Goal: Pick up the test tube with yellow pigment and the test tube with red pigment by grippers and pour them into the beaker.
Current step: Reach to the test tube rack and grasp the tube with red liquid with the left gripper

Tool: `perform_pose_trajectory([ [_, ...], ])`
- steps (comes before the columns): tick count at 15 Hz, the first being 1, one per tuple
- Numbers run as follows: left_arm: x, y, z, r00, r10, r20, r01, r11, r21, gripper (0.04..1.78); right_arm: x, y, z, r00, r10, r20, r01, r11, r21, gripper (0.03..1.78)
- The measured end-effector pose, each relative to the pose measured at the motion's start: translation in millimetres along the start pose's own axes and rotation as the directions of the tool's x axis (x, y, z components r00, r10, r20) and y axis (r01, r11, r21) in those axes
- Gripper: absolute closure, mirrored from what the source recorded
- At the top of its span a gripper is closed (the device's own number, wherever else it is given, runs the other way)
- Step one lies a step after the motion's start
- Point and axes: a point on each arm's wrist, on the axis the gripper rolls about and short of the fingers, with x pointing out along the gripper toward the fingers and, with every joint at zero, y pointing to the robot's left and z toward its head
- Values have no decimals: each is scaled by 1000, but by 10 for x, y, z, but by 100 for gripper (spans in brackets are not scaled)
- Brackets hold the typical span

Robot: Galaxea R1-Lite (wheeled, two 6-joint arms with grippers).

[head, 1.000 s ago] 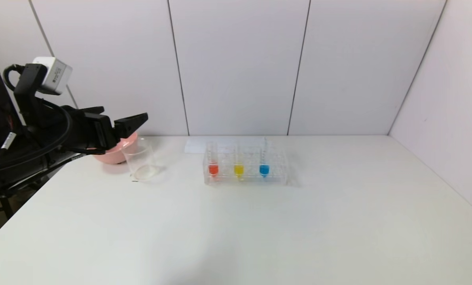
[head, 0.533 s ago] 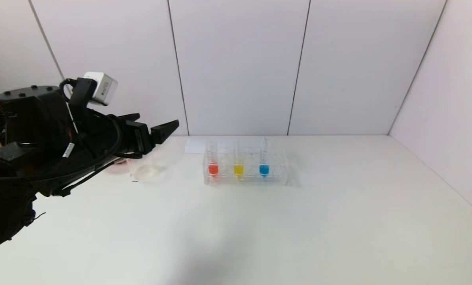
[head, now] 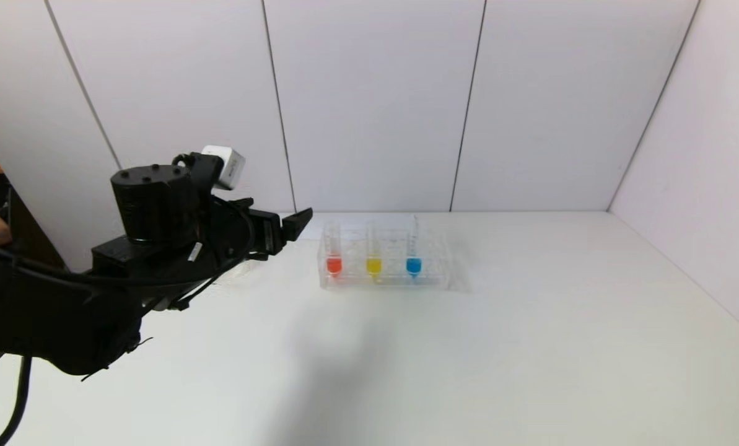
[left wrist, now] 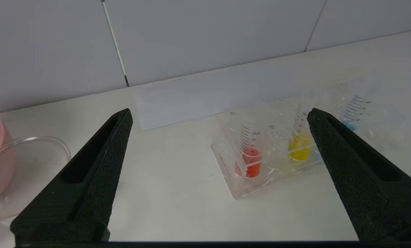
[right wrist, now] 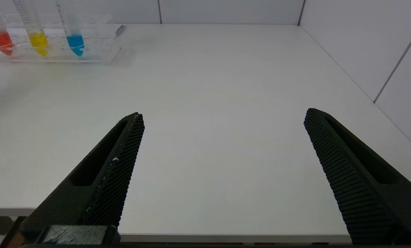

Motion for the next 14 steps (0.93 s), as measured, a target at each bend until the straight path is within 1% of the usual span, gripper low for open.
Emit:
perform_pose_trajectory([
  [1,81,-34,-46,1000,16,13,-16,1000,1,4,0,0,0,1000,-1,0,1,1000,0,11],
  [3,201,-113,-126,999,6,33,-6,1000,2,4,0,0,0,1000,-1,0,1,1000,0,11],
  [7,294,-231,-285,1000,-24,-8,24,1000,0,4,0,0,0,1000,0,0,0,1000,0,11],
  [14,449,-302,-458,999,-34,-25,35,999,5,4,0,0,0,1000,0,0,0,1000,0,11],
])
